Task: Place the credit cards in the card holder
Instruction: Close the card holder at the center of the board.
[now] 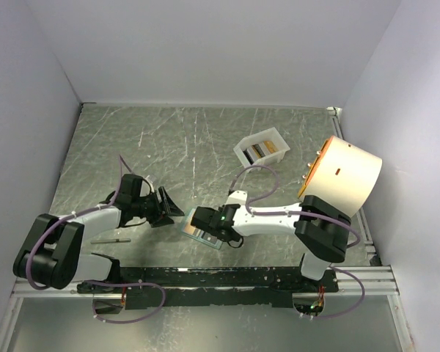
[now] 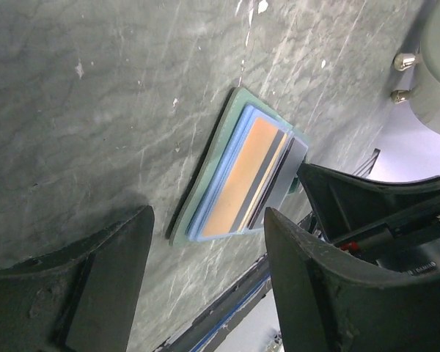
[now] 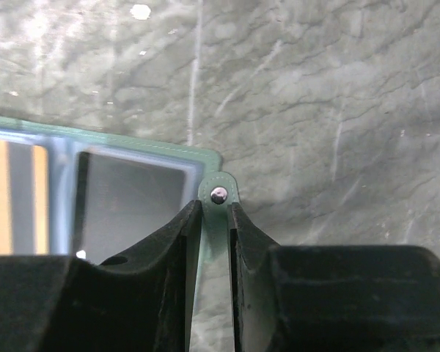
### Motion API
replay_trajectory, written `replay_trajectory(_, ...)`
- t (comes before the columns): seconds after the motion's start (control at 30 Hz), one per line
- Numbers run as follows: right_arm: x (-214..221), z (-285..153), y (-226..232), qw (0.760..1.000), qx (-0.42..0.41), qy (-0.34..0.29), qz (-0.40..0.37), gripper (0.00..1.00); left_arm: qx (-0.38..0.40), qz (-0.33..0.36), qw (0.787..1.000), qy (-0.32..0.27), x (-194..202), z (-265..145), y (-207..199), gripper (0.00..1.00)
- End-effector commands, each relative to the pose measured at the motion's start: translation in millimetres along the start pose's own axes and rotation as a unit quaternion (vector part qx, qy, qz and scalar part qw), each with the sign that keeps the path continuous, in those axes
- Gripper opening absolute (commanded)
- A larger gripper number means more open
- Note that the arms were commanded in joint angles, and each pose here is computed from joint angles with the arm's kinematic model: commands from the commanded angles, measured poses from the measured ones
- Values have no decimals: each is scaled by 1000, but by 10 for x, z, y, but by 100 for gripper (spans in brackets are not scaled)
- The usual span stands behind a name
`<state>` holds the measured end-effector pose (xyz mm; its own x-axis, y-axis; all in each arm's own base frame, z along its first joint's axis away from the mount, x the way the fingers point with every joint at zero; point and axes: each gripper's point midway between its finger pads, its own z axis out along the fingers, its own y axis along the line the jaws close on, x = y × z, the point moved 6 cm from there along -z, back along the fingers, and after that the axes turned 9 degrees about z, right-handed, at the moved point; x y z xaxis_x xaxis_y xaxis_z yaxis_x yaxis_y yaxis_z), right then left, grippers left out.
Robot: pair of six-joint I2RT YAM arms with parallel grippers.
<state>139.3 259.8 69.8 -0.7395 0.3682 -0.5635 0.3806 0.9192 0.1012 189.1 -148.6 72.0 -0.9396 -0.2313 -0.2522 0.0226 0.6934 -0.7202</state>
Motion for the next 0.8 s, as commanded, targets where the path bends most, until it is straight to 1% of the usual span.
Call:
replay_trajectory(0.0, 10, 127, -18, 997, -64, -19, -36, 22, 6, 1, 1000, 7, -18, 26, 0, 73)
replay_trajectory(0.07, 15, 173, 4, 992, -112, -21, -48, 22, 23, -15, 999, 19, 26, 77, 17, 73)
replay_trajectory(0.13, -3, 225, -1, 990, -134, -12, -43, 21, 30, -33, 999, 29, 64, 113, 38, 72)
replay_trajectory(0.2, -33, 263, -7, 989, -141, -6, -38, 19, 39, -41, 998, 33, 80, 124, 32, 72)
replay_trajectory(0.33, -5, 331, -9, 987, -153, 3, -45, 12, 97, -53, 993, 27, 75, 117, -81, 72)
replay_trajectory(0.53, 29, 361, -24, 986, -163, 11, -34, 10, 160, -72, 984, 25, 93, 37, -249, 71)
replay_trajectory(0.63, 35, 369, -20, 984, -176, 18, -31, 10, 174, -63, 983, 17, 87, -22, -363, 71)
replay_trajectory(0.77, 18, 362, 6, 982, -184, 22, -27, 10, 165, -40, 985, 4, 47, -85, -501, 71)
